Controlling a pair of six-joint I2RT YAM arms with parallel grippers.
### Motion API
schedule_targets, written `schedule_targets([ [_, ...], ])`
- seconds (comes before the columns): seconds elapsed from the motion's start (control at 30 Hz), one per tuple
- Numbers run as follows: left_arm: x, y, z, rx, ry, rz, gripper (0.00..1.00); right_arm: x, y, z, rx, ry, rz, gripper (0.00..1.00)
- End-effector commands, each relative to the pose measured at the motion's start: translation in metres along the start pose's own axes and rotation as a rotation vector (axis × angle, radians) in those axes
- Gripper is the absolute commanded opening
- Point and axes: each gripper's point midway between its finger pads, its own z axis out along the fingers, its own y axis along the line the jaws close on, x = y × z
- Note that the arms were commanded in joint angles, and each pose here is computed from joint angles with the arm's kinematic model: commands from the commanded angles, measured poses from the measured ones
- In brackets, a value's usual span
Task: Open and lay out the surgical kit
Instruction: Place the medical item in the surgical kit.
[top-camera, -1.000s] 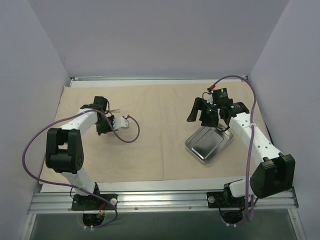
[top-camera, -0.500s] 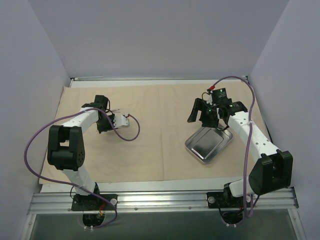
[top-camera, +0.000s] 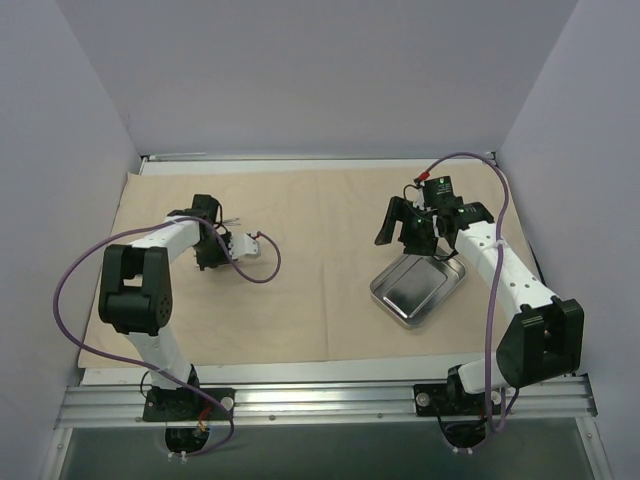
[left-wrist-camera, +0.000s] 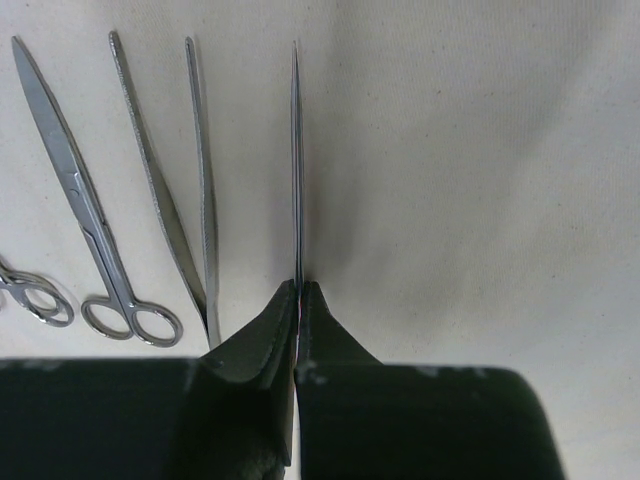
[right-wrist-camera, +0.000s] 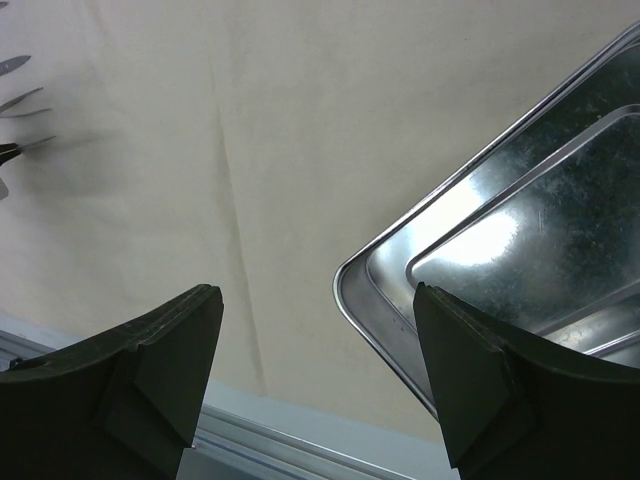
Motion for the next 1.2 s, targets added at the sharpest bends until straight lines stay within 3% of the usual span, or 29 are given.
schedule_targets([
  [0.0,-0.003,0.004,0.005,-0.008,-0.026,0.003,0.02,-0.003,-0.002,-0.001,0.004,-0.003,0.008,0.79],
  [0.47,0.007,0.006,0.011,-0.008,-0.016,-0.011,0.02,-0.001,-0.007,0.001,0.015,0.008,0.008,0.79],
  [0.73,0.008,0.002,0.014,0.007,-0.012,-0.013,0.23,-0.001,-0.006,0.003,0.013,0.011,0.005,0.79],
  [1.17,0.01,-0.008,0.015,0.019,-0.012,-0.026,0.3,0.0,-0.006,0.004,0.017,0.012,-0.008,0.8],
])
